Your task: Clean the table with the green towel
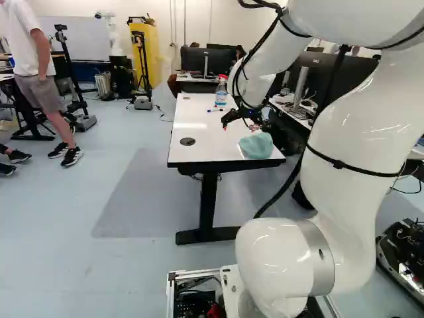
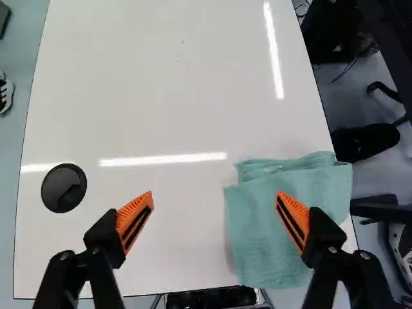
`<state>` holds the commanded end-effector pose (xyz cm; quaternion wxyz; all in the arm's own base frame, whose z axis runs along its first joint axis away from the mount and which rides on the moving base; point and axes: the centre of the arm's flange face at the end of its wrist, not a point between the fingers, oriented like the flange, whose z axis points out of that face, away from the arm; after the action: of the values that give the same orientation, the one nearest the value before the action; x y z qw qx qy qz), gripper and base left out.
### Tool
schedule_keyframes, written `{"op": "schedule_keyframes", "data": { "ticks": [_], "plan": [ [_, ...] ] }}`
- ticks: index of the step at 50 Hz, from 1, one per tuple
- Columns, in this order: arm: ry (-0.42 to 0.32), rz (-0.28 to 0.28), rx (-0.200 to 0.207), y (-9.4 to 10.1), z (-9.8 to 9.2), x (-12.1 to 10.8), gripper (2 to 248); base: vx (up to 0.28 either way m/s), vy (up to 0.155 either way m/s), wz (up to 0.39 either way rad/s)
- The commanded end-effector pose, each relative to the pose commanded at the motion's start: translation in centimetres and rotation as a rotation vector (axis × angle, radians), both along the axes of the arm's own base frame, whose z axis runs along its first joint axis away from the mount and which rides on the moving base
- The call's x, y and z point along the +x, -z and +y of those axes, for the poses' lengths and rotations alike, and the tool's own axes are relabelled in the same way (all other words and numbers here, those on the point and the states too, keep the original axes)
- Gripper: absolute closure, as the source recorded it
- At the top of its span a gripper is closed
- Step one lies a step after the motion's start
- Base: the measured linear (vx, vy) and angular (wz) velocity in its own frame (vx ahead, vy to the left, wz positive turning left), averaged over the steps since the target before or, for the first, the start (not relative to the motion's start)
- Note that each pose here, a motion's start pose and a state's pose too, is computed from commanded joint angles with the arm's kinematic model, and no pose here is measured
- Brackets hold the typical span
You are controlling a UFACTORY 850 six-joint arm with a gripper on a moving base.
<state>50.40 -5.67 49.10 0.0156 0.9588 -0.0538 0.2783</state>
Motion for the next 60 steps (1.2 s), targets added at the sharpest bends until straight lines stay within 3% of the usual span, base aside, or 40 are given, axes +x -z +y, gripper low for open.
{"op": "schedule_keyframes", "data": {
  "ticks": [30, 60],
  "plan": [
    [-0.012, -0.072, -0.008, 1.4, 0.8, -2.0, 3, 0.0, 0.0, 0.0],
    [-0.034, -0.205, -0.02, 4.0, 2.2, -6.0, 3, 0.0, 0.0, 0.0]
  ]
}}
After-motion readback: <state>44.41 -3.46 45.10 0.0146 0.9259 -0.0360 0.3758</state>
